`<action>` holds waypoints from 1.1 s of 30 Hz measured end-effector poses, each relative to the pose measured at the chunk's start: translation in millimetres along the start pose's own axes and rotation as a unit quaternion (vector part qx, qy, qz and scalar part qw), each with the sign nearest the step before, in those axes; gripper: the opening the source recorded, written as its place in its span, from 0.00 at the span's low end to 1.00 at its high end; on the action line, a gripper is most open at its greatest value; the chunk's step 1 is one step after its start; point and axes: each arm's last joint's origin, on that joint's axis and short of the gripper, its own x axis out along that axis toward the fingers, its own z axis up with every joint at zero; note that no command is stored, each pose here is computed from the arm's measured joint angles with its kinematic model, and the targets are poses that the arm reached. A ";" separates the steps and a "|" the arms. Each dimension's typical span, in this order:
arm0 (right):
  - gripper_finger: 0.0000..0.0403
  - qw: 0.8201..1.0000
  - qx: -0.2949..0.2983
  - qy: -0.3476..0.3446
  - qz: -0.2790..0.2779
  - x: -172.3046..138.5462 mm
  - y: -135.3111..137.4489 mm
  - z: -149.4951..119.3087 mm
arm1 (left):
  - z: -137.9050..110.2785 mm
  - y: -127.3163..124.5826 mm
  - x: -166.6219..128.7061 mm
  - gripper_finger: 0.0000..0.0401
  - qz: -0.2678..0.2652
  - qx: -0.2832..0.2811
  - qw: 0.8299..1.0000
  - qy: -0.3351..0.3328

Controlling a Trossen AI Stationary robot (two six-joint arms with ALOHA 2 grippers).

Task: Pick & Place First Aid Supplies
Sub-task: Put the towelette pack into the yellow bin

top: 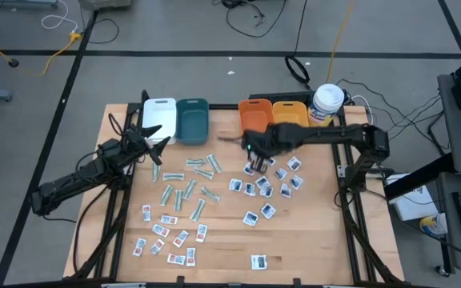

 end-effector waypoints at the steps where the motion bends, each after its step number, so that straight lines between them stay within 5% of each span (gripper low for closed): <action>1: 0.00 1.000 0.017 0.003 -0.015 2.3 -9.2 1.2 | 0.0 0.0 0.0 0.74 0.000 0.000 1.000 0.000; 7: 0.00 0.990 0.102 0.027 -0.099 13.3 -60.9 2.7 | 0.0 0.0 0.0 0.74 0.000 0.000 1.000 0.000; 18: 0.00 0.970 0.154 0.076 -0.174 23.6 -127.6 -6.5 | 0.0 0.0 0.0 0.74 0.000 0.000 1.000 0.000; 33: 0.00 0.961 0.145 0.155 -0.178 59.8 -132.5 -41.8 | 0.1 0.0 0.0 0.74 0.000 0.000 1.000 0.000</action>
